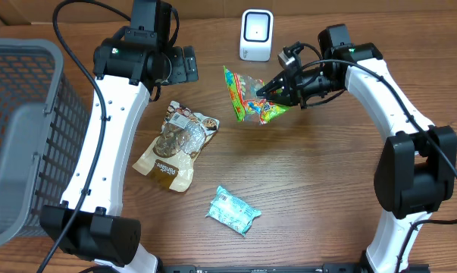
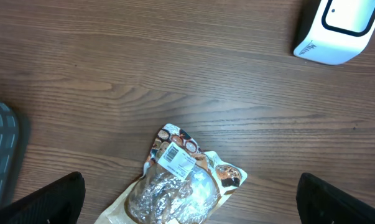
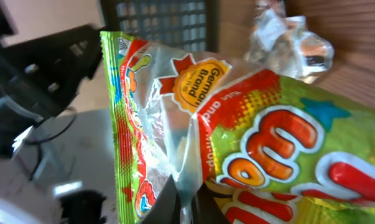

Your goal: Scan the item barcode

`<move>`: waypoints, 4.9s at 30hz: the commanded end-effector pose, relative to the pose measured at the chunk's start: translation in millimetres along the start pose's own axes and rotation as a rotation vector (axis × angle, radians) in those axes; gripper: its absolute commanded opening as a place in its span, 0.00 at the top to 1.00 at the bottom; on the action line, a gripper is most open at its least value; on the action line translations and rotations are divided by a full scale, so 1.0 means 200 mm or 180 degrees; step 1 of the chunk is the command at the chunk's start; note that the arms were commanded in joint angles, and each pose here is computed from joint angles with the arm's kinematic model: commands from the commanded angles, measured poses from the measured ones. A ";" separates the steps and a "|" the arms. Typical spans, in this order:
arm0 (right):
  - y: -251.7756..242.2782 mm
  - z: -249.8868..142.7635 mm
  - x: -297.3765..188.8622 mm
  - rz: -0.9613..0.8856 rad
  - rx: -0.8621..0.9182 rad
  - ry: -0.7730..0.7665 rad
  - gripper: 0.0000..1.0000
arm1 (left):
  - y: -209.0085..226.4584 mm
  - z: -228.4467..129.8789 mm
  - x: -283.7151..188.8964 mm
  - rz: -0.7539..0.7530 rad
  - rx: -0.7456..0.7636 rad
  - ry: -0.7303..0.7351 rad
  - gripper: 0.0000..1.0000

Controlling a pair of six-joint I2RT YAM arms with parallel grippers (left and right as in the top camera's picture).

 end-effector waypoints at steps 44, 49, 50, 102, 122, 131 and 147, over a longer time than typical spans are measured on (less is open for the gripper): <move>-0.54 -0.63 0.46 -0.4166 -0.1804 0.2146 0.37 | 0.01 0.03 -0.05 -0.0018 0.0045 -0.0098 0.00; -0.63 -0.54 0.45 -0.4206 -0.2076 0.1938 0.37 | 0.01 0.03 -0.05 -0.0018 0.0045 -0.0098 0.00; -0.63 -0.54 0.46 -0.4199 -0.2102 0.1913 0.37 | 0.01 0.03 -0.05 -0.0020 0.0045 -0.0098 0.00; -0.37 -0.42 0.55 -0.3498 -0.2165 0.1287 0.96 | 0.01 0.03 -0.05 -0.0018 0.0045 -0.0098 0.00; -0.14 -0.21 0.27 0.0515 -0.0747 0.0389 0.96 | 0.01 0.03 -0.05 -0.0019 0.0045 -0.0099 0.00; -0.66 -0.16 0.04 -0.0964 0.0027 0.0011 0.85 | 0.01 0.03 -0.05 -0.0019 0.0045 -0.0099 0.00; -0.74 -0.06 -0.36 -0.2717 0.0199 -0.0114 0.54 | 0.01 0.03 -0.05 -0.0020 0.0045 -0.0098 0.00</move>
Point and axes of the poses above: each gripper's point midway between its finger pads, its own x axis out along the fingers, its own y axis along the line the jaws close on, z = x × y, the point moved 5 cm from there along -x, back along the fingers, and after that the axes turned 7 degrees about -x, right-handed, at the moved point
